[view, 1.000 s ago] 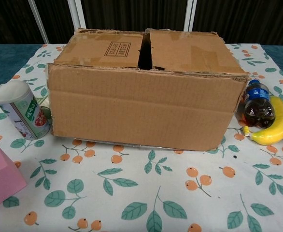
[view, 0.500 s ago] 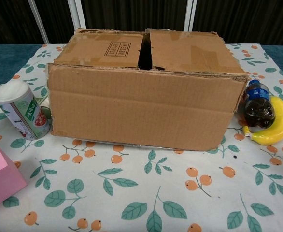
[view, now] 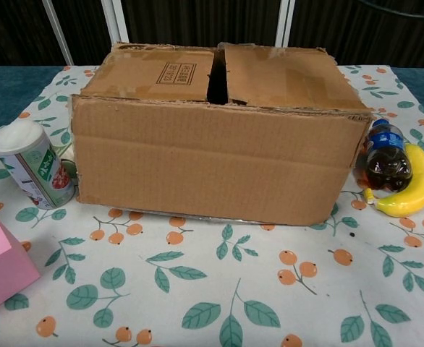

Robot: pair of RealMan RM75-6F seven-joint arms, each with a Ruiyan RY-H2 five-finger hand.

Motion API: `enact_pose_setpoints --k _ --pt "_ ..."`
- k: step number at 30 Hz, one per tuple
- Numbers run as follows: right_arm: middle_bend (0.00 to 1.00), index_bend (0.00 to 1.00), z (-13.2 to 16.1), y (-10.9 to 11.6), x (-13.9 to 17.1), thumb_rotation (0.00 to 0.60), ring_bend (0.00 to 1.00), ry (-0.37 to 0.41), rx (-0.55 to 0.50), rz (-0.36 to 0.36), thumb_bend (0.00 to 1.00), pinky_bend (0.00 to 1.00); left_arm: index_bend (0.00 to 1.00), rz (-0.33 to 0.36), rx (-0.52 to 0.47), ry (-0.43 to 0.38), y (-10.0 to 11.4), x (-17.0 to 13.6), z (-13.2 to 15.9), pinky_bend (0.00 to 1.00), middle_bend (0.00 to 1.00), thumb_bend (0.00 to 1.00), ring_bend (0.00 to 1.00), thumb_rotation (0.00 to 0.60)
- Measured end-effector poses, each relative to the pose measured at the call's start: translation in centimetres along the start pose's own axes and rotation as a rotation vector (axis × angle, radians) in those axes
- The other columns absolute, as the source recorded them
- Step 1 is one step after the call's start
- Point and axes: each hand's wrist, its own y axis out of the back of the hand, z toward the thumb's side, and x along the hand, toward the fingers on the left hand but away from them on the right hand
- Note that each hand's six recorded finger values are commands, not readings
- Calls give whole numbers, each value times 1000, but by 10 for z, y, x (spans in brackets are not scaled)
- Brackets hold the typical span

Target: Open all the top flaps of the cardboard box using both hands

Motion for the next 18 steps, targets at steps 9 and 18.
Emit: enact_pose_setpoints --k 9,18 --pt "232 405 45 -19 -42 600 196 102 65 65 1000 234 0 -29 -28 11 -3 2 -2 10 0 192 0 600" --pt "234 408 59 -45 -56 600 198 144 130 150 1000 234 0 -38 -43 19 -3 4 -2 10 0 193 0 600"
